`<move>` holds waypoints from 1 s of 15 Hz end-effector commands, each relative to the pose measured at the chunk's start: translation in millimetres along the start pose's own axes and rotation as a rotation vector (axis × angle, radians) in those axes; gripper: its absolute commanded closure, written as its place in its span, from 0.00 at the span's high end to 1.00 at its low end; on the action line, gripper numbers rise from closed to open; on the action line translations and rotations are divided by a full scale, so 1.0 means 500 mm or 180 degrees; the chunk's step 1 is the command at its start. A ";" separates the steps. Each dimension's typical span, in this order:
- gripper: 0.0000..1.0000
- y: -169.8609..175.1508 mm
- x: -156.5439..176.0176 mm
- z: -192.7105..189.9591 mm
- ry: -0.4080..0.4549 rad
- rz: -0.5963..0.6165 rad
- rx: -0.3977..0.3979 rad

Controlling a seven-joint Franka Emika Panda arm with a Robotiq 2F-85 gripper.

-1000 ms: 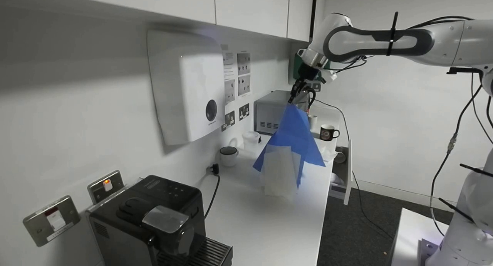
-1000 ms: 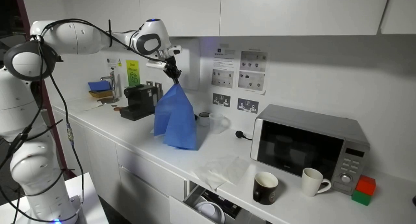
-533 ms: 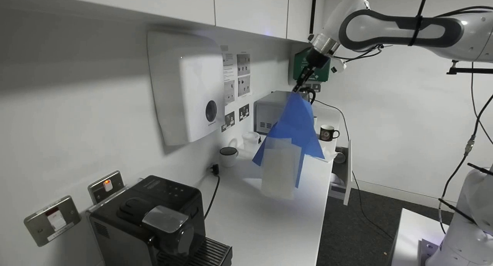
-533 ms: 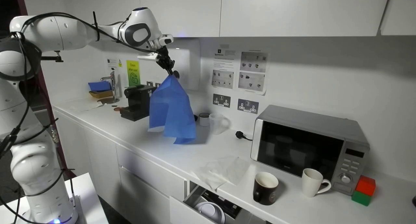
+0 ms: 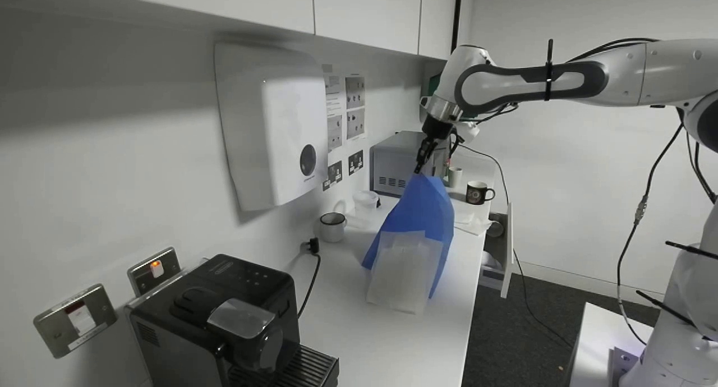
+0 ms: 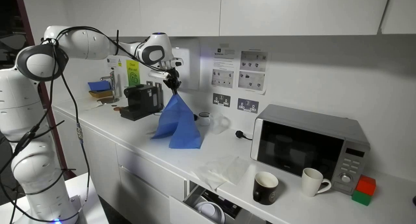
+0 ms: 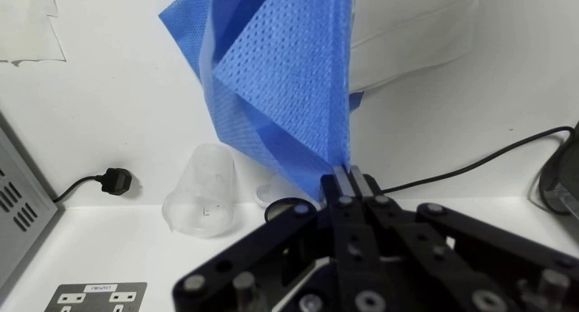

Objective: Move the blue cloth to the wild

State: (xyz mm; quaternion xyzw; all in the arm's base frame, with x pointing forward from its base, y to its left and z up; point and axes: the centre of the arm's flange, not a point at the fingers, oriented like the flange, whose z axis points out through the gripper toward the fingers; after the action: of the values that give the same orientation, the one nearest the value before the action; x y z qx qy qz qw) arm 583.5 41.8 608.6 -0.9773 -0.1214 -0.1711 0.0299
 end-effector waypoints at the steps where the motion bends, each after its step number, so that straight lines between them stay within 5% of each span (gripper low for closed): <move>1: 0.00 -0.001 -0.036 -0.078 0.0240 0.0081 -0.0095; 8: 0.00 -0.027 -0.106 -0.266 0.0785 0.0068 -0.0232; 15: 0.00 0.001 -0.037 -0.066 0.0142 0.0037 -0.0049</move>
State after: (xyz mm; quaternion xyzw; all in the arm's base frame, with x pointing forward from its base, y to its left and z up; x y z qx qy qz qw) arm 525.7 33.2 670.6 -0.9670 -0.1109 -0.2281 0.0227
